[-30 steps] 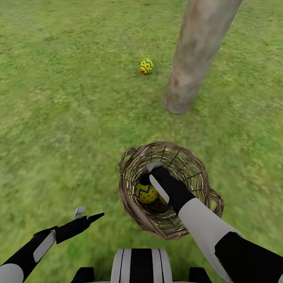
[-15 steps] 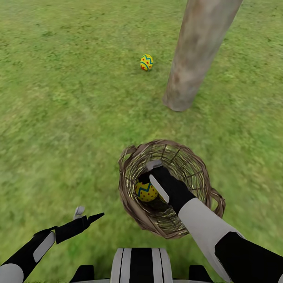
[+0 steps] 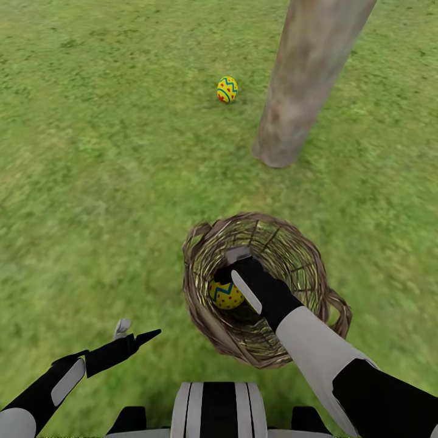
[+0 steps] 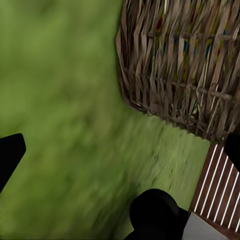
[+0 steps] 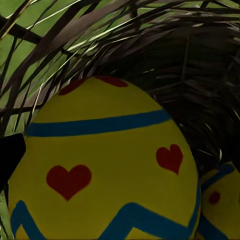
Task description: Take the three Easter eggs out of the wicker basket on the lawn in the garden, then place them on the lawn next to a single tree (choose any tree) so that all three eggs are next to the same tree and none are left in the basket.
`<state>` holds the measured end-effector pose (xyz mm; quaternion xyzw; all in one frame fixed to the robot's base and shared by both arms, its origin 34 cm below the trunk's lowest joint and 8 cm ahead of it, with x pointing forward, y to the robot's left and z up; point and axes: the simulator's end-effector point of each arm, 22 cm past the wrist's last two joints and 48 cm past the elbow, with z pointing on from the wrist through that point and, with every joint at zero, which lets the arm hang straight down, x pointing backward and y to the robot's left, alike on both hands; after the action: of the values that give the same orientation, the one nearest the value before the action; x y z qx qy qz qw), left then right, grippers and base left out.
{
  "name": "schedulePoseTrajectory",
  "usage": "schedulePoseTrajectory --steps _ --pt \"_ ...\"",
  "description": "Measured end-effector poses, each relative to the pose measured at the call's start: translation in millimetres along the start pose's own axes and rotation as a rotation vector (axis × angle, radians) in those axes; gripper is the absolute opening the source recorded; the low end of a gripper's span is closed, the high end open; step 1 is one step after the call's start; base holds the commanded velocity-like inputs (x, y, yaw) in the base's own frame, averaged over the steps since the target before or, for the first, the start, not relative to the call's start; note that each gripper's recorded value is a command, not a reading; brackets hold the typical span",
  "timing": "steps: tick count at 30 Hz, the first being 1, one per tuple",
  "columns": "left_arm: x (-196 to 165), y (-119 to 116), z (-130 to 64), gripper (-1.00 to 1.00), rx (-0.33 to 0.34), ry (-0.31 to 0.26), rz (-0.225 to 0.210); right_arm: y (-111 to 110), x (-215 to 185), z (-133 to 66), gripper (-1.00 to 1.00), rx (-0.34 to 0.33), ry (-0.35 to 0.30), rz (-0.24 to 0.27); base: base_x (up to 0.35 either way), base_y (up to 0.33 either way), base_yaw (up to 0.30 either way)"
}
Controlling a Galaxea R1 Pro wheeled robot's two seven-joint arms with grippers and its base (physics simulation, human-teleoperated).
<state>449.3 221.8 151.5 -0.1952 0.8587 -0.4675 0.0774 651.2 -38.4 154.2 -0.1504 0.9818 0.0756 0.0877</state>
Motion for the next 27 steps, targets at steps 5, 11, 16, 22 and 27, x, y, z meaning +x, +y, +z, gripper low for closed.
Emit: schedulePoseTrajectory --steps 5,11,16,22,27 --pt "2 2 0.5 1.0 -0.002 0.003 -0.004 10 2 2.5 1.0 -0.044 0.005 0.003 0.0 0.0 0.0" --pt "2 2 0.5 1.0 -0.003 0.003 -0.005 10 4 3.5 1.0 -0.045 0.008 0.002 0.0 0.0 0.0" --pt "2 2 1.0 1.0 -0.002 0.003 -0.005 8 3 3.1 1.0 -0.038 0.005 0.002 0.0 0.0 0.0" --pt "4 4 1.7 1.0 -0.004 0.006 -0.01 9 6 6.3 1.0 -0.037 0.01 0.0 0.0 0.0 0.0" --pt "6 8 1.8 1.0 -0.008 0.01 -0.015 9 11 10.5 1.0 -0.038 0.022 0.001 0.0 0.0 0.0"
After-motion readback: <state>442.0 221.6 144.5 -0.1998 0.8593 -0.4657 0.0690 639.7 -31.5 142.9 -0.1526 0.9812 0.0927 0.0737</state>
